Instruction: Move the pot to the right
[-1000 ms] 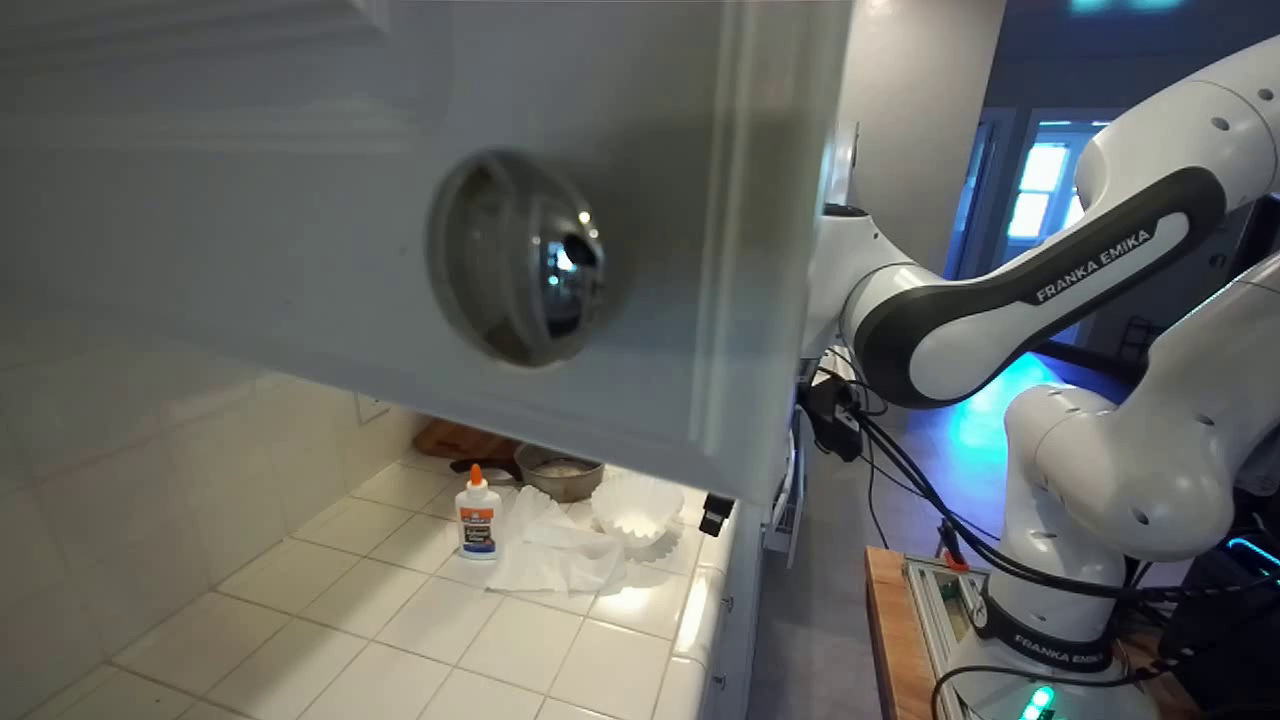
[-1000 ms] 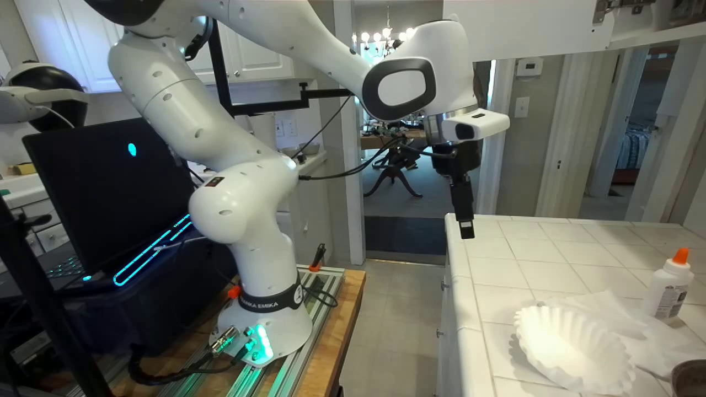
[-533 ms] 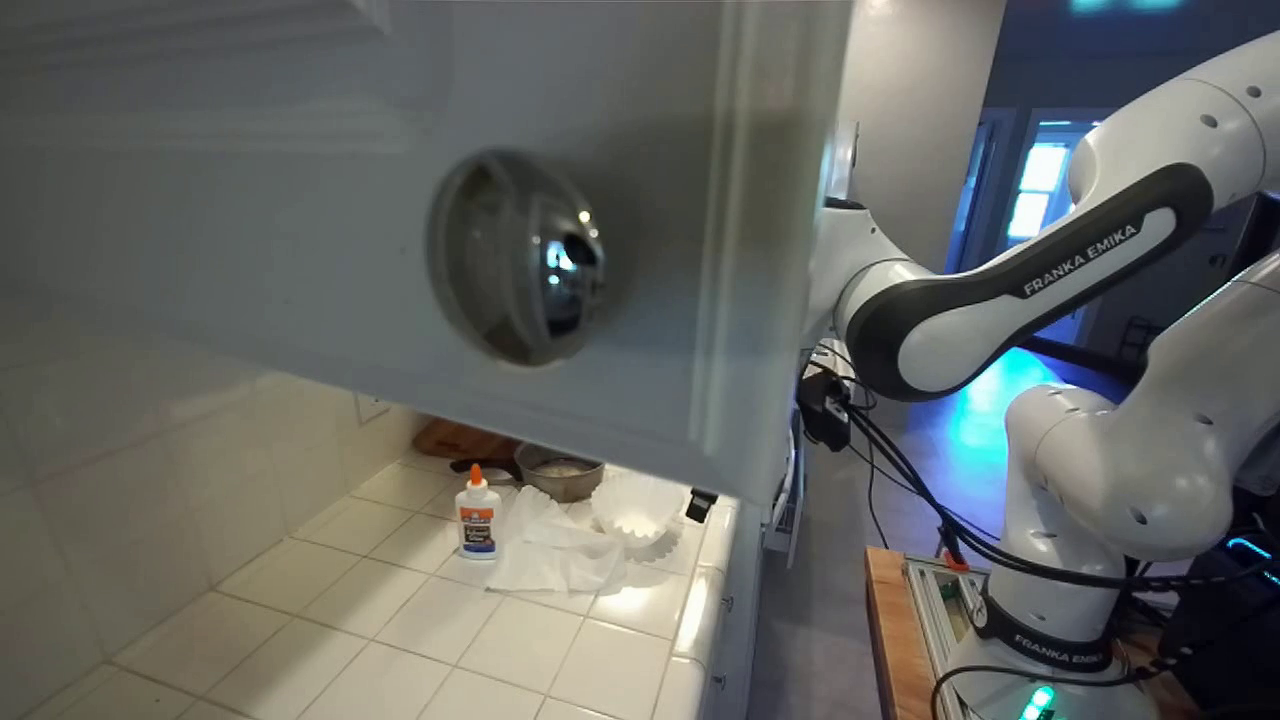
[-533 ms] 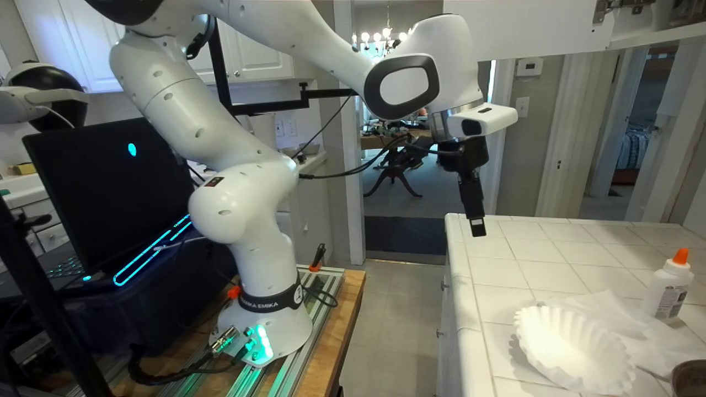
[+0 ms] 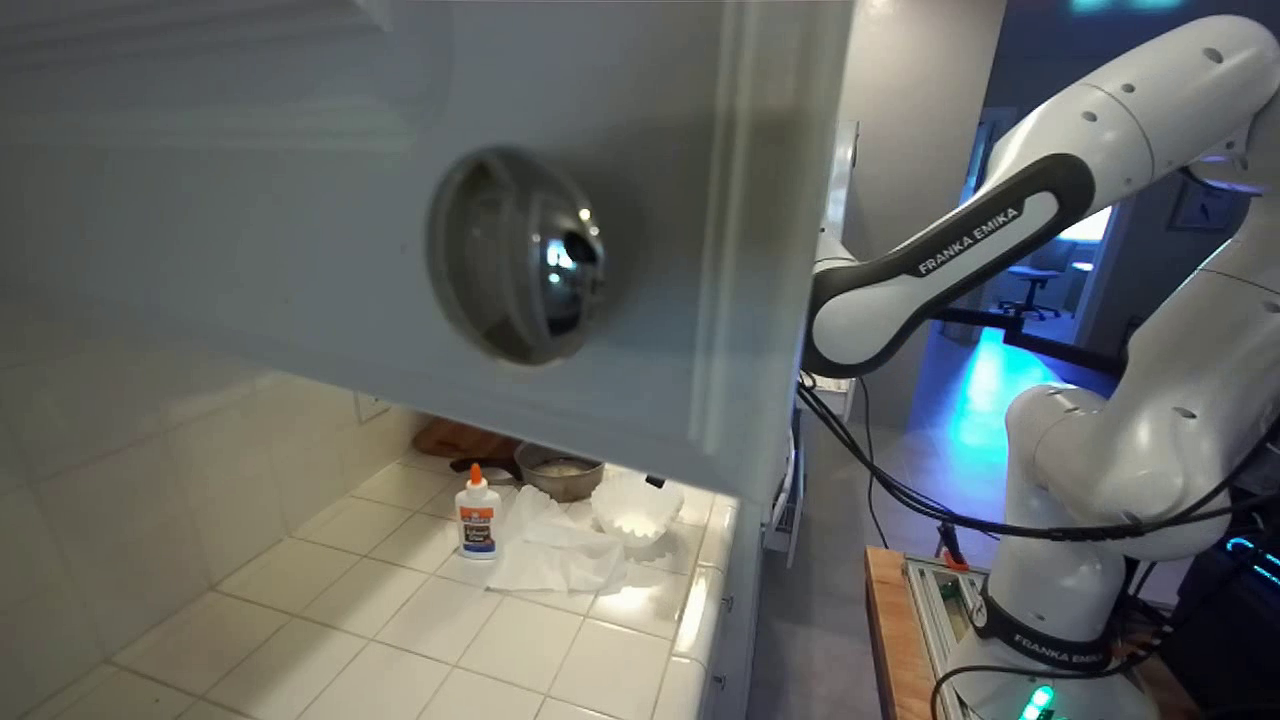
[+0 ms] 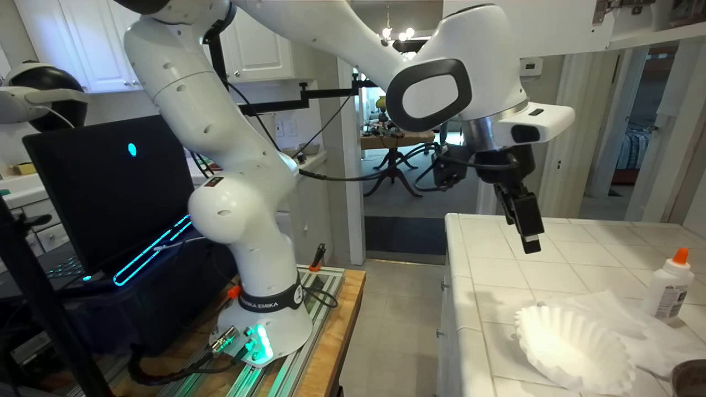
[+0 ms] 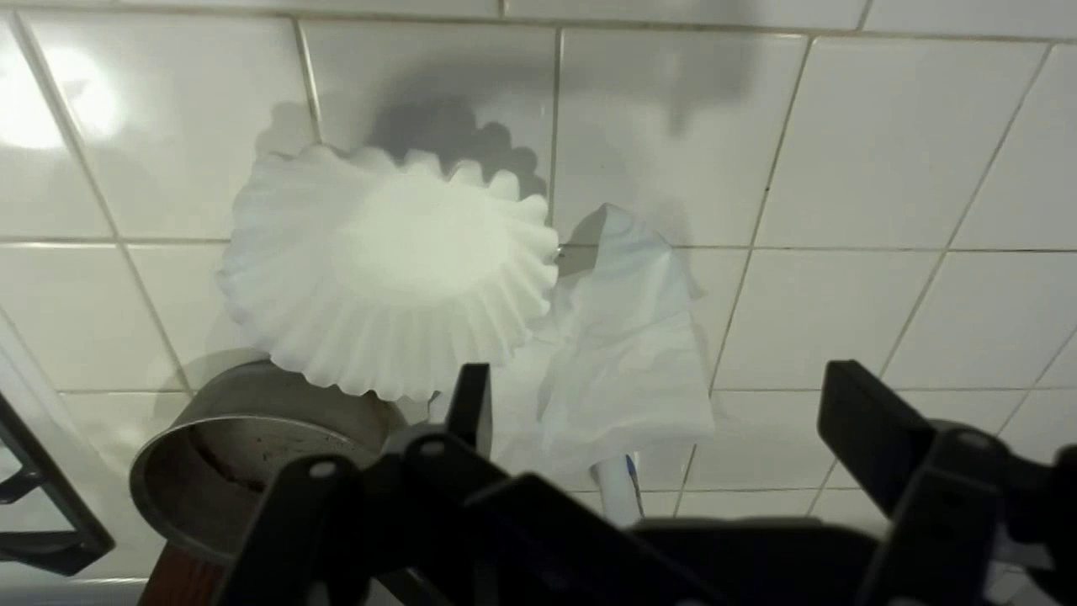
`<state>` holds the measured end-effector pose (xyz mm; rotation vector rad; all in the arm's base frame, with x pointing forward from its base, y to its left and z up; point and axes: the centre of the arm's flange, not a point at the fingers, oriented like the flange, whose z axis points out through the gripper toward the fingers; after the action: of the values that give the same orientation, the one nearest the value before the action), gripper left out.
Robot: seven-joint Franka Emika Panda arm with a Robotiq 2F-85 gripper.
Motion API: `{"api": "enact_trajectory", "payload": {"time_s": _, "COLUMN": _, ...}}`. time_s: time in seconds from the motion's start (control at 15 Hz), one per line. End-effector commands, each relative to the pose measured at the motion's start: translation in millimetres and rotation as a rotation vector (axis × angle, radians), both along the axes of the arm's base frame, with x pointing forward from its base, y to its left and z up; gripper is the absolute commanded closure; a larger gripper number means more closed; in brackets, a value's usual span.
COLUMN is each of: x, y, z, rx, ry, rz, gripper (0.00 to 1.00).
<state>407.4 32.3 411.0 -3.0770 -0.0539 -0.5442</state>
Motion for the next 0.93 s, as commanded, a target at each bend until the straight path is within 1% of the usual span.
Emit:
{"api": "enact_trajectory", "payload": {"time_s": 0.0, "x": 38, "y": -22, "z": 1, "rx": -0.014, "ry": 0.006, "rz": 0.067, "gripper": 0.0}}
{"api": "enact_trajectory", "payload": {"time_s": 0.33, "x": 72, "y": -50, "z": 9, "rx": -0.045, "ry": -0.003, "rz": 0.132, "gripper": 0.0}}
{"api": "enact_trajectory", "payload": {"time_s": 0.53, "x": 91, "y": -64, "z": 10, "rx": -0.07, "ry": -0.011, "rz": 0.146, "gripper": 0.0}}
{"api": "enact_trajectory", "payload": {"time_s": 0.67, "x": 103, "y": -72, "z": 4, "rx": -0.086, "ry": 0.001, "rz": 0.126, "gripper": 0.0}}
{"api": "enact_trajectory", "payload": {"time_s": 0.73, "x": 107, "y": -75, "z": 0, "rx": -0.092, "ry": -0.001, "rz": 0.094, "gripper": 0.0}}
{"api": "enact_trajectory", "payload": {"time_s": 0.87, "x": 116, "y": -81, "z": -13, "rx": -0.079, "ry": 0.011, "rz": 0.056, "gripper": 0.0}}
